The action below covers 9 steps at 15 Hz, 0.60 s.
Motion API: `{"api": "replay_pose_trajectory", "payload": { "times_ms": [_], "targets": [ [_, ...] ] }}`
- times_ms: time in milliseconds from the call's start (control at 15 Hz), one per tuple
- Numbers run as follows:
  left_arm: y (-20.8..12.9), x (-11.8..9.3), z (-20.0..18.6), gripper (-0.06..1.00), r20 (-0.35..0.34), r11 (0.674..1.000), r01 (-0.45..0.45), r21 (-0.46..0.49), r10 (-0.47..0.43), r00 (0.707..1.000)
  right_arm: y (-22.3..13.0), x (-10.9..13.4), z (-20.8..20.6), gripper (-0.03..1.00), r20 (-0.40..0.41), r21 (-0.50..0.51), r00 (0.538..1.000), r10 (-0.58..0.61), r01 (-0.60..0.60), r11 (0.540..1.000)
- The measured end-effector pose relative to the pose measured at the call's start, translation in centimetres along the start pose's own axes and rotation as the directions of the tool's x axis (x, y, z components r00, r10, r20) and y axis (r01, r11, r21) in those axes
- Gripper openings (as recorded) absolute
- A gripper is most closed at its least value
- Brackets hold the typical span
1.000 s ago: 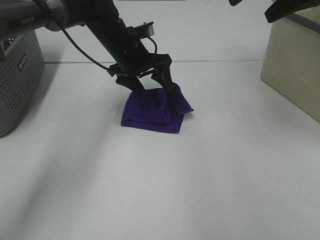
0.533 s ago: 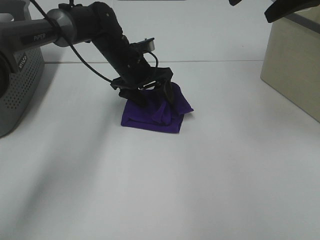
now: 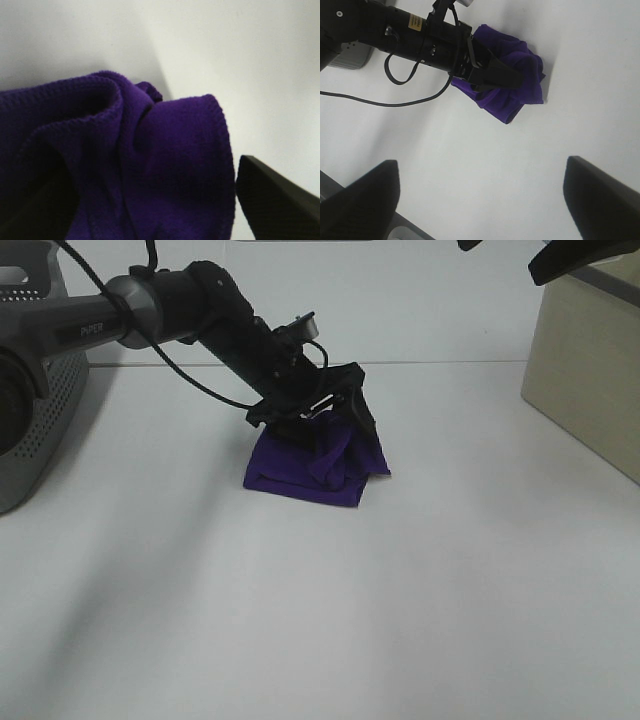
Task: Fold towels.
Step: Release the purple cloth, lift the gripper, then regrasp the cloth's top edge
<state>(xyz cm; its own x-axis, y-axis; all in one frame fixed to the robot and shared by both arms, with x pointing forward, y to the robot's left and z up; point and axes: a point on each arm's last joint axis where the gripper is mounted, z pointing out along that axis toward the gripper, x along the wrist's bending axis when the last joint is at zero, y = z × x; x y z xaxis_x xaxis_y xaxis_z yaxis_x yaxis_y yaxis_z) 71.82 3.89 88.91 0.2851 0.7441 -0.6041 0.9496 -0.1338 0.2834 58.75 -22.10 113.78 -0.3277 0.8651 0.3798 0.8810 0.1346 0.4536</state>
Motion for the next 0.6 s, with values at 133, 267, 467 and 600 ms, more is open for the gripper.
{"api": "replay_pose_trajectory", "payload": {
  "times_ms": [133, 267, 467, 600],
  "targets": [
    [-0.1, -1.4, 0.7, 0.77, 0.050, 1.000, -0.002, -0.026, 0.003, 0.999, 0.0, 0.0, 0.0, 0.86, 0.000, 0.000, 1.000, 0.000, 0.000, 1.000],
    [-0.2, -2.9, 1.3, 0.77, 0.112, 0.999, -0.005, -0.053, 0.011, 0.994, 0.0, 0.0, 0.0, 0.86, 0.000, 0.000, 1.000, 0.000, 0.000, 1.000],
    [-0.4, -4.2, 1.7, 0.77, 0.176, 0.998, -0.001, -0.067, 0.013, 0.984, 0.0, 0.0, 0.0, 0.86, 0.000, 0.000, 1.000, 0.000, 0.000, 1.000],
    [-0.4, -4.8, 2.0, 0.77, 0.184, 0.996, -0.002, -0.088, 0.018, 0.983, 0.0, 0.0, 0.0, 0.86, -0.004, -0.001, 1.000, 0.001, -0.001, 1.000]
  ]
}}
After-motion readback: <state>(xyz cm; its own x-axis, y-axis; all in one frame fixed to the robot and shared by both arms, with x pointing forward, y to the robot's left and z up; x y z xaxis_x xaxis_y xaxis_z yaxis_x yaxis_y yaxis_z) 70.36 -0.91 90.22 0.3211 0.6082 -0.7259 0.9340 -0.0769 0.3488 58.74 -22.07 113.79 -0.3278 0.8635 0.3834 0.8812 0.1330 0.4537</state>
